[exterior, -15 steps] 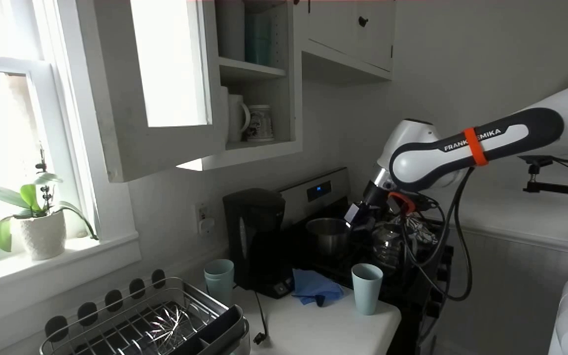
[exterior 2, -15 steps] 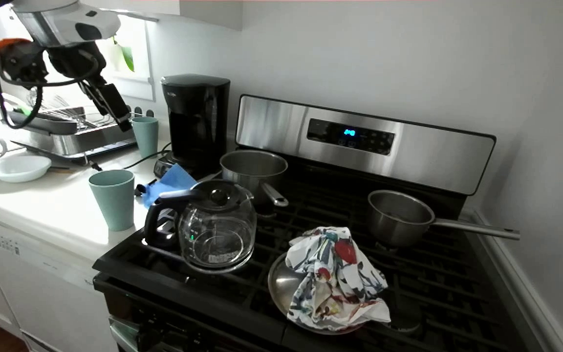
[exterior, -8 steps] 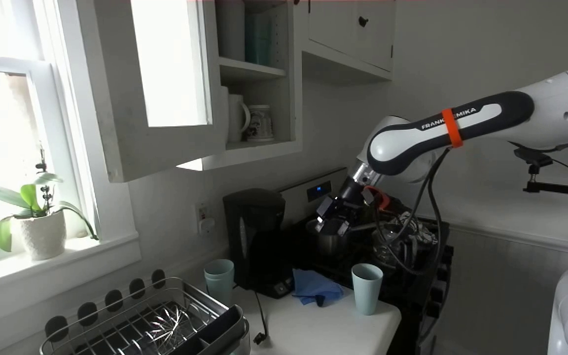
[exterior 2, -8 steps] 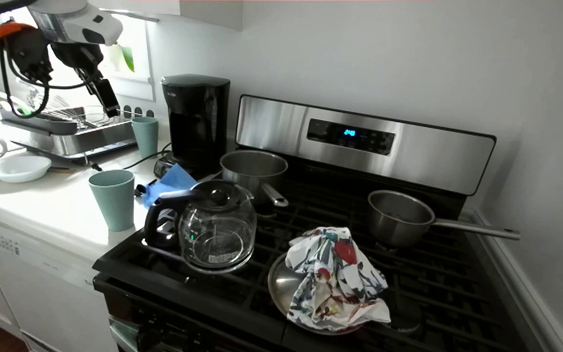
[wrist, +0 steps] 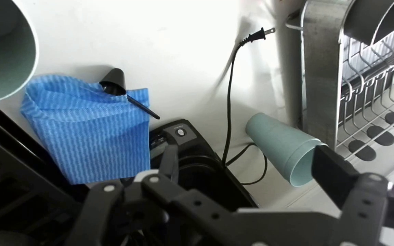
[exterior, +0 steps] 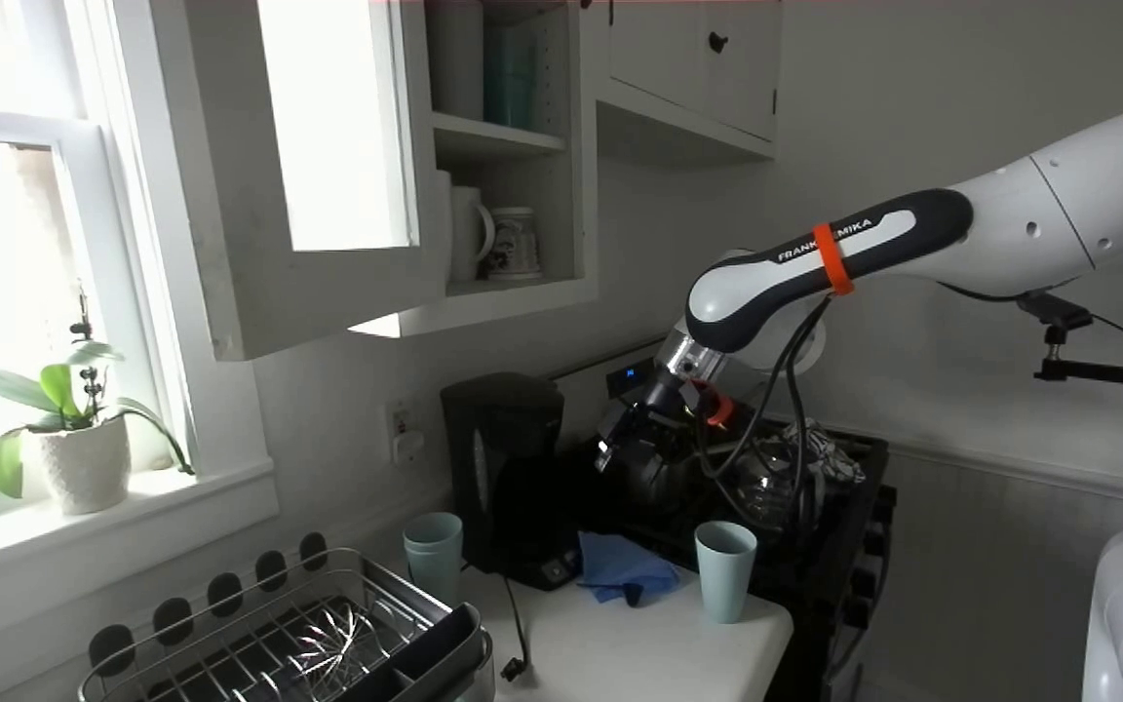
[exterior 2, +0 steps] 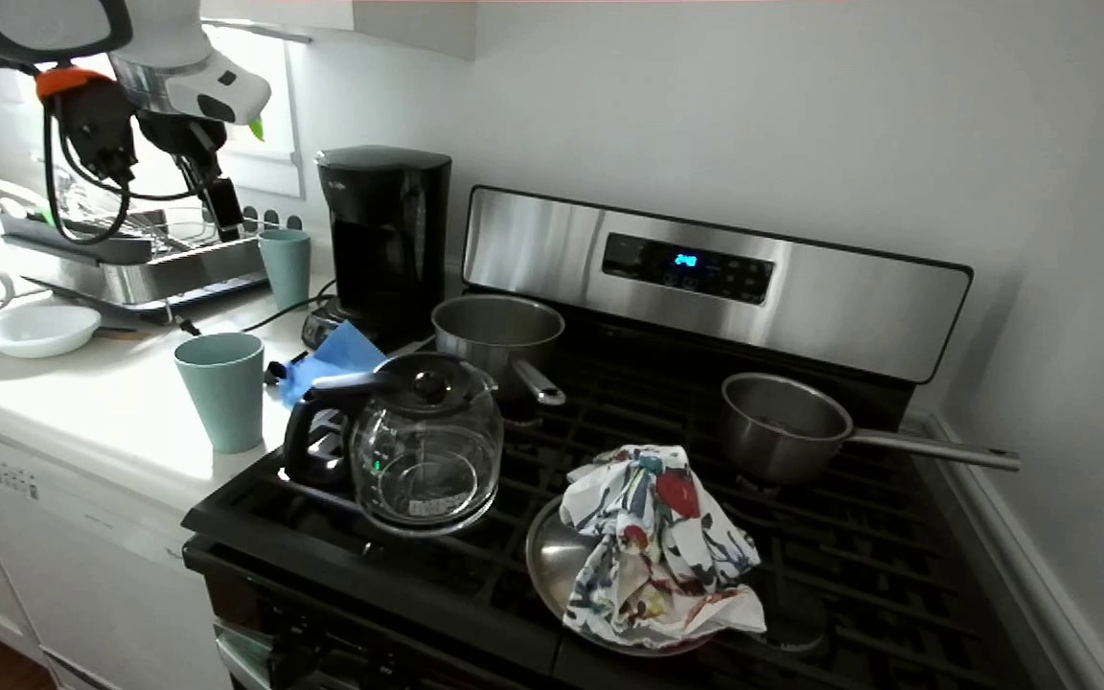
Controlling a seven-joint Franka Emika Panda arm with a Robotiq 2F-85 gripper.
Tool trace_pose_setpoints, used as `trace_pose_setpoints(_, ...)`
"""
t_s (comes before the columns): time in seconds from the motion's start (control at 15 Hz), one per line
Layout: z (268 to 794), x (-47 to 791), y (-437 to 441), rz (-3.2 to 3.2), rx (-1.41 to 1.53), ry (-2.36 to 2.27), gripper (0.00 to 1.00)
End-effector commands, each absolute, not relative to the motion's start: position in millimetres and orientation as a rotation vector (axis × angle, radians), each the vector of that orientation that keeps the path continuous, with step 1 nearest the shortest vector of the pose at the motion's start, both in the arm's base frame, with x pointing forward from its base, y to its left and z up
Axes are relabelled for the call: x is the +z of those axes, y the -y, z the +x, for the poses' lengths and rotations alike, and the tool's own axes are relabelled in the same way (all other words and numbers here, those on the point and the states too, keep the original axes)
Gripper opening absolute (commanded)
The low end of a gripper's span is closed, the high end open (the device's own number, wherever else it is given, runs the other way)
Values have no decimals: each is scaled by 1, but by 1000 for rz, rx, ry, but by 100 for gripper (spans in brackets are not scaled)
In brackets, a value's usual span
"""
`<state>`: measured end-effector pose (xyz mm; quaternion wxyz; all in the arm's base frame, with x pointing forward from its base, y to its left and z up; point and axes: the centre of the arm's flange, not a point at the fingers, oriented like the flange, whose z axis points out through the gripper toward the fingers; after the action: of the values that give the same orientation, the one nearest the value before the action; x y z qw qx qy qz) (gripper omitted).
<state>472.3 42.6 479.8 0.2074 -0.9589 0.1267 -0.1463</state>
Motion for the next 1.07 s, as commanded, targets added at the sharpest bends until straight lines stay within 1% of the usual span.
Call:
trace_pose_setpoints(0.0, 472, 481, -42, -2668, -412, -353, 100)
trace_pose_setpoints(0.4, 472, 482, -42, -2668, -413, -353, 100)
trace_pose_setpoints(0.6, 500, 469, -45, -2615, -313, -380, 100)
trace_pose_setpoints(1.0, 554, 442, -73, -2553, -230, -453, 100)
